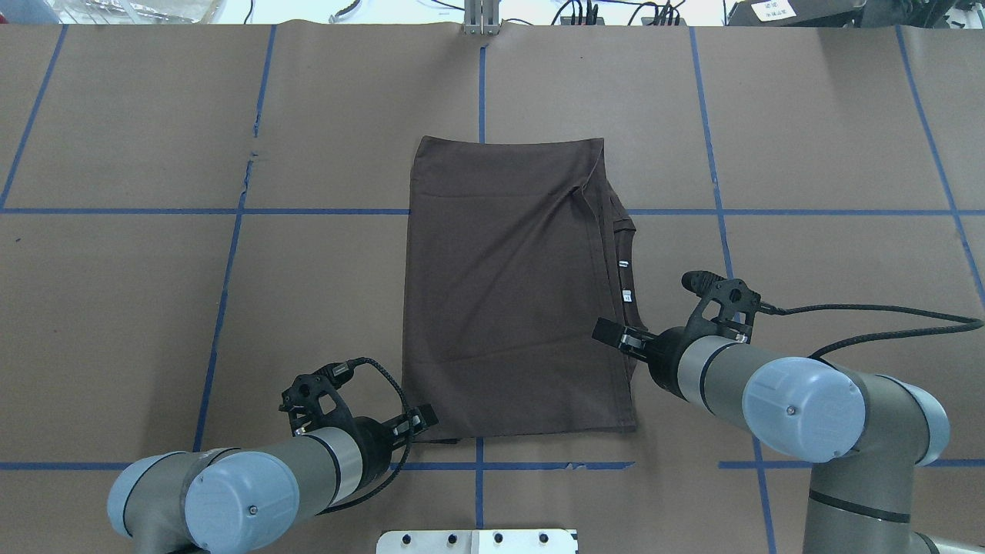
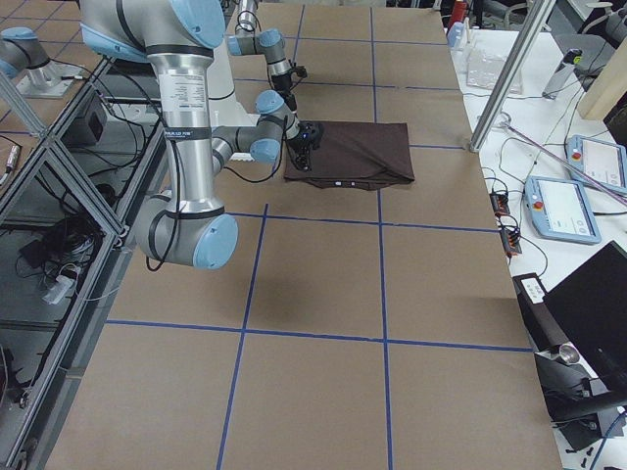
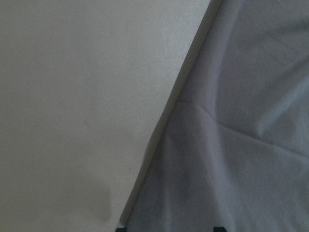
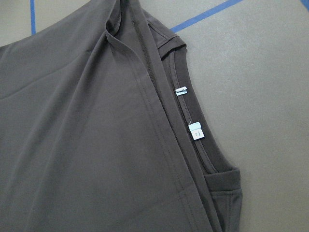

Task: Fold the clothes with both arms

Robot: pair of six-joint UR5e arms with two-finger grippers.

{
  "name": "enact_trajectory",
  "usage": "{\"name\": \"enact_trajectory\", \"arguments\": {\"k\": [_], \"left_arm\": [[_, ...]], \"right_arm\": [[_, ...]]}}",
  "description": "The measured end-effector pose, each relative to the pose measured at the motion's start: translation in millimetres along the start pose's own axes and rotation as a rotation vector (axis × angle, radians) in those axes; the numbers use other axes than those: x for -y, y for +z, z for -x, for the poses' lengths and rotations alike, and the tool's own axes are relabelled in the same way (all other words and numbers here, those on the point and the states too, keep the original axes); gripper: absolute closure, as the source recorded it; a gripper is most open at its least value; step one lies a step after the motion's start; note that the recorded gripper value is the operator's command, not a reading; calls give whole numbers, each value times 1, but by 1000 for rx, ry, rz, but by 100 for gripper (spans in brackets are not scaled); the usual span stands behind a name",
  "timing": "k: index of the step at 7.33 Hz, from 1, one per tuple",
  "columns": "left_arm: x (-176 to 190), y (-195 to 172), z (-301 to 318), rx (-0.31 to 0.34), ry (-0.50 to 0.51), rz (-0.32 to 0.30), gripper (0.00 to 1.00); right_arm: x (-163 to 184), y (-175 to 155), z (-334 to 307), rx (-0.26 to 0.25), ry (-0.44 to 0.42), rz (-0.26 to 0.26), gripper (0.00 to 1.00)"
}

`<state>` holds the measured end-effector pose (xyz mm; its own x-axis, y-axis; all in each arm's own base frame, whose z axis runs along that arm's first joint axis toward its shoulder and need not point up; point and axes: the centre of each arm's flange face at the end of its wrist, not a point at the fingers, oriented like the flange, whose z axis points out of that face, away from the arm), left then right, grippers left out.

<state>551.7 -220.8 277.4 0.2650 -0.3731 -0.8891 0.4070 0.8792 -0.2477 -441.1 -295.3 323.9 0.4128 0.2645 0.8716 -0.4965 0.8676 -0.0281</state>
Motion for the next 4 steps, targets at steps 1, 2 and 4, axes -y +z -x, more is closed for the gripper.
{"name": "enact_trajectory", "arguments": {"k": [1,2,4], "left_arm": [[3,3,1,6,11,-6,33],[3,9,4,15,17,-9,33],[0,24,6,33,23,-10,33]], "right_arm": [[0,0,0,0,0,-1,0],[0,0,0,1,0,-1,0],[0,0,1,2,0,-1,0]]}}
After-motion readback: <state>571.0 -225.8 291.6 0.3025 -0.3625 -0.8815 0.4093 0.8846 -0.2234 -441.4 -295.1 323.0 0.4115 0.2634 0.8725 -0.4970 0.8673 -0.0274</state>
